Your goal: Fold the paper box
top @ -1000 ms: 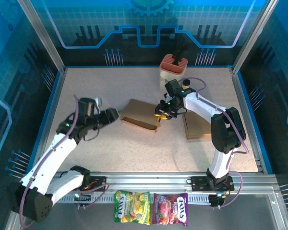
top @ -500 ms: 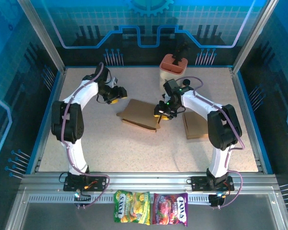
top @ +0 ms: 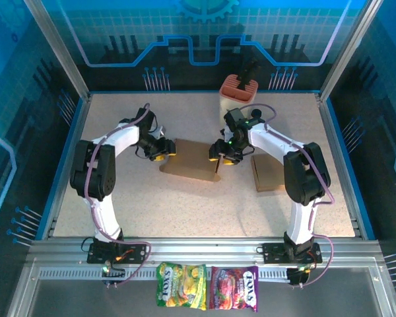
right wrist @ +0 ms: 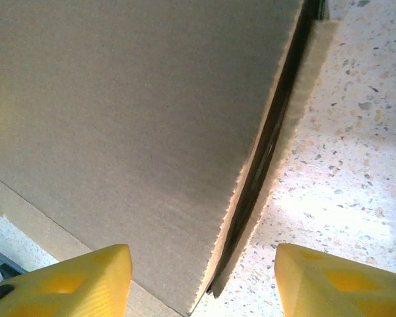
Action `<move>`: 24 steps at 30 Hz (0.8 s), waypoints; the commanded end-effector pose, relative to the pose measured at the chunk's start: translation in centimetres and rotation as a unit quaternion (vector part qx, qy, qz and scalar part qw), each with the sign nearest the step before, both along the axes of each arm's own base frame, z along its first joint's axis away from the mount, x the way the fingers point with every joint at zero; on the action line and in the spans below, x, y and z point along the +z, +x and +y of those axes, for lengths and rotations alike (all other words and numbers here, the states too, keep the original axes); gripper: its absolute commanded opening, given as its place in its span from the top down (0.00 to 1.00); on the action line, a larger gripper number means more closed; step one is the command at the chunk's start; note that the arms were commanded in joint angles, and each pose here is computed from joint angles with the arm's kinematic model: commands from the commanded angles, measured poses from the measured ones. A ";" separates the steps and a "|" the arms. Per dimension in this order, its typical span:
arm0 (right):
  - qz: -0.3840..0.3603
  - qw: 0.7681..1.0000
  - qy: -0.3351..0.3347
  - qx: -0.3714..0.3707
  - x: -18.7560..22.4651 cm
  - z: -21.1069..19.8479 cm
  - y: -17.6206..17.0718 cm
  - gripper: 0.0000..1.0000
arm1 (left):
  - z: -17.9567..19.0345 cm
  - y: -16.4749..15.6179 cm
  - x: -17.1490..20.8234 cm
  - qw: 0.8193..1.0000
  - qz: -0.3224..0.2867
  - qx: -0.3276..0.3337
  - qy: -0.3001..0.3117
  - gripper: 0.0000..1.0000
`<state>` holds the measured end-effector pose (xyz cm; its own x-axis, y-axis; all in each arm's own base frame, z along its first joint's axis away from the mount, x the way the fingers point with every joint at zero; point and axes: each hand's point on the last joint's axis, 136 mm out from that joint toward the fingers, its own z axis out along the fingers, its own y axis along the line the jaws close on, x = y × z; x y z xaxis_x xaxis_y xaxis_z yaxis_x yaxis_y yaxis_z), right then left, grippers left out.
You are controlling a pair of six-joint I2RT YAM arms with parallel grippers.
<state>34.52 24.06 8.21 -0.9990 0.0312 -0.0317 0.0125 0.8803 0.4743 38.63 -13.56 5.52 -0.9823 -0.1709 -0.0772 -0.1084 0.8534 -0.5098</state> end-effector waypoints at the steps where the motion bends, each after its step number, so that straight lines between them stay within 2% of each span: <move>1: 0.021 1.000 0.000 0.018 -1.4 -0.6 -0.5 0.40 | -0.6 0.0 2.0 0.999 -0.028 0.005 -0.020 0.46; 11: 0.017 0.999 0.010 0.034 -2.6 -0.6 0.0 0.43 | -0.9 -2.3 1.5 1.000 -0.016 0.013 -0.023 0.52; 24: 0.022 0.999 0.011 0.048 -4.2 -0.6 0.0 0.64 | -0.9 -5.0 0.6 0.999 0.002 0.027 -0.042 0.61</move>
